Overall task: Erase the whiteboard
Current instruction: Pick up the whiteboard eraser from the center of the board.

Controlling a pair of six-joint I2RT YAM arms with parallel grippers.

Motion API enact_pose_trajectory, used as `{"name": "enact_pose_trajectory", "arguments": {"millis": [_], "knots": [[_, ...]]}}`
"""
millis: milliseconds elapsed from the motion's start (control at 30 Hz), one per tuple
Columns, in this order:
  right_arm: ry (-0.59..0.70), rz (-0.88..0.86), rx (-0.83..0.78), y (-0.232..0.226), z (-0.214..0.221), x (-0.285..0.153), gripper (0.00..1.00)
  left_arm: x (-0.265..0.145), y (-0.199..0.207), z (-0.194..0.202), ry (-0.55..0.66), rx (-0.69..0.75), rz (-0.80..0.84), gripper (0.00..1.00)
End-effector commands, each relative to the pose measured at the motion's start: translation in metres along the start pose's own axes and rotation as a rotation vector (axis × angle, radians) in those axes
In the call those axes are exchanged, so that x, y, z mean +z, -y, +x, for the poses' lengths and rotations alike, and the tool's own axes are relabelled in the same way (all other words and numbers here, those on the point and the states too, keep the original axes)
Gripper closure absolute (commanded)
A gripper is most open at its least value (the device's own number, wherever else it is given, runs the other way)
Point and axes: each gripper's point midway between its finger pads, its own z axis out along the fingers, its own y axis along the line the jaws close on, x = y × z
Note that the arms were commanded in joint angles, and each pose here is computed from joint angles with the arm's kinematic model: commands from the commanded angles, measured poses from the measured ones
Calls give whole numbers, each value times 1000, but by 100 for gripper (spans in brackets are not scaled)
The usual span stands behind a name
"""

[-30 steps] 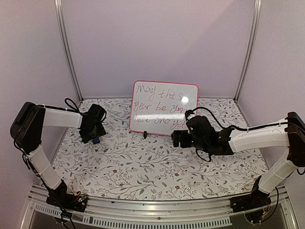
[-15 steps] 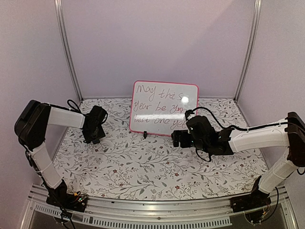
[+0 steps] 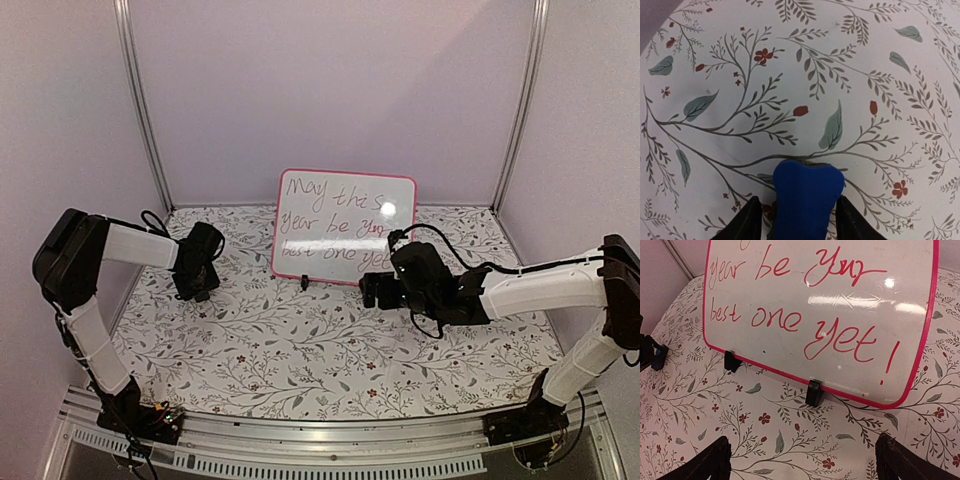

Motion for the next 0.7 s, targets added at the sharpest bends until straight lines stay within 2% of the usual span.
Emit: {"name": "enact_pose_trajectory", "arguments": {"millis": [0, 267, 433, 667], "knots": [[7, -13, -6, -8, -6, 1, 1, 3, 3, -6, 13, -12, 11, 52], [2, -10, -6, -7, -3, 3, 1, 2, 3, -7, 16, -19, 19, 60], [2, -11, -4, -7, -3, 2, 1, 1, 3, -6, 16, -21, 21, 70], [-1, -9, -4, -6, -1, 2, 1, -5, 3, -8, 26, -30, 45, 74]]}}
